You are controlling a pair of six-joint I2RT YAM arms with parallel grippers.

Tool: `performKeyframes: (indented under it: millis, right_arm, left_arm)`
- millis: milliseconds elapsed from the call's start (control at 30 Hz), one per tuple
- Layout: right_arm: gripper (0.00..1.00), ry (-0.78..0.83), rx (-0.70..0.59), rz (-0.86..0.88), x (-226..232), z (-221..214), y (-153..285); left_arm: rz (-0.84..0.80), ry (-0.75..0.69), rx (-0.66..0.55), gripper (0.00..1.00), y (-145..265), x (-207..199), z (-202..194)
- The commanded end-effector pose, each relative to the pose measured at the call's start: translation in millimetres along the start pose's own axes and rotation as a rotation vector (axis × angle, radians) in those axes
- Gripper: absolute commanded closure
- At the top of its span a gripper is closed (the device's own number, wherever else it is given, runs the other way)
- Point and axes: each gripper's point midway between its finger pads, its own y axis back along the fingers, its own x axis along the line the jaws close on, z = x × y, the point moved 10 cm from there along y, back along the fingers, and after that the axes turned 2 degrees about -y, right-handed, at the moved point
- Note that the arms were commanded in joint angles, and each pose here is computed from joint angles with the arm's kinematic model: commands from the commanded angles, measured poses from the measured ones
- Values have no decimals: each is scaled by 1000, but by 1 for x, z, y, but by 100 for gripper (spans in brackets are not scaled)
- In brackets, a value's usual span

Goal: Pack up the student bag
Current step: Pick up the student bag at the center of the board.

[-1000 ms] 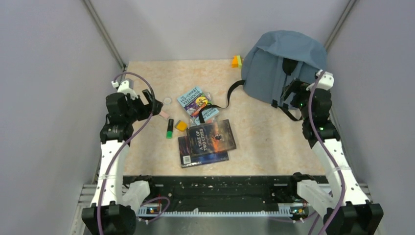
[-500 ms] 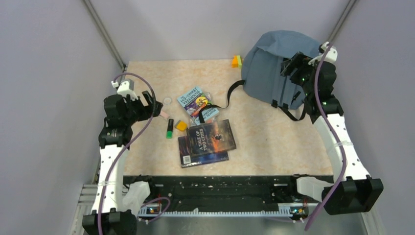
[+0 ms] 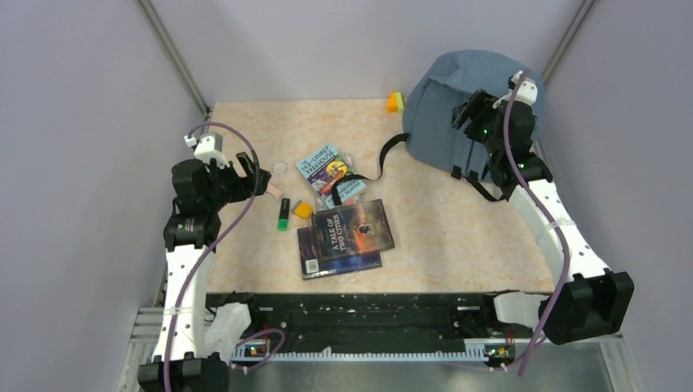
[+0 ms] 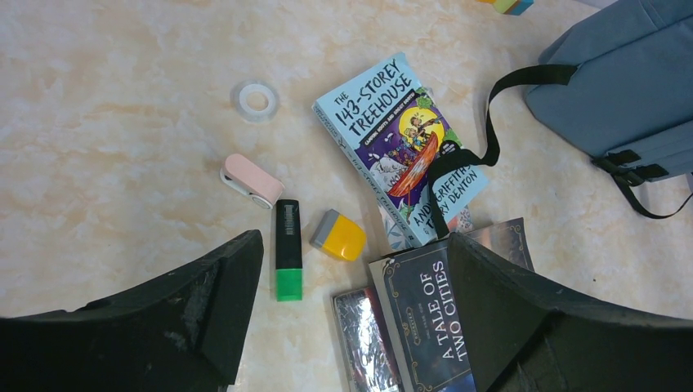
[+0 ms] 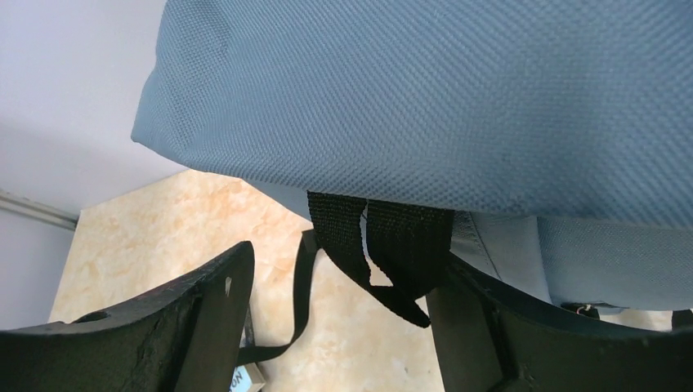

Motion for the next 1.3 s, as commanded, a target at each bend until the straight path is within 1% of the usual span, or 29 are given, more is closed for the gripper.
performKeyframes:
  millis: [0,133,233,400,467,500,567,600,633,667,700,800,833,900,967,1033,1067,1167,1267]
  right_arm:
    - [27,-6,-108,0,5,7,-8]
    - [32,-6,-152,-43,3,8,-11]
    - [38,28,-185,-53,5,10,-11]
    - [43,94,-182,-97,4,12,-17]
    - [47,120,-186,-138,2,14,-21]
    - [50,134,-191,-162,-1,13,-22]
    - [61,159,-214,-188,-4,15,-25]
    - [76,177,-222,-176,-3,16,-26]
    - [95,207,-227,-129,1,19,-26]
    - [100,245,-231,-68,9,23,-23]
    - [100,286,-246,-24,18,27,-19]
    - [100,503,-340,63,51,41,3]
    - [100,543,-361,87,60,46,9]
    - [100,576,-365,159,71,58,17]
    - [100,590,-361,242,79,65,26]
    - [100,612,-365,398,90,67,37]
    - [100,634,-366,518,96,65,44]
    - [100,645,-392,803,109,58,66]
    - [100,651,-417,976,116,57,85]
  left_arm:
    - [-4,-27,-54,12,6,-2,9]
    - [6,-27,-52,10,5,-1,8]
    - [7,-24,-48,10,4,-1,8]
    - [-2,-22,-34,10,2,-1,7]
    - [-1,-21,-29,10,2,0,6]
    - [0,-21,-29,10,2,0,6]
    - [3,-23,-31,10,2,0,7]
    - [2,-24,-32,10,2,0,7]
    - [-5,-25,-28,10,2,-1,6]
    - [-18,-29,-24,10,2,-1,6]
    - [-35,-31,-16,10,1,-2,6]
    - [-60,-34,-4,10,-1,-3,6]
    - [-69,-34,2,10,-2,-3,5]
    - [-85,-35,9,10,-3,-4,5]
    - [-143,-37,17,10,-2,-9,5]
    - [-239,-53,16,10,-1,-16,5]
    - [-286,-62,13,10,0,-20,4]
    - [-386,-108,-4,10,1,-30,0]
    - [-433,-165,3,10,2,-39,-6]
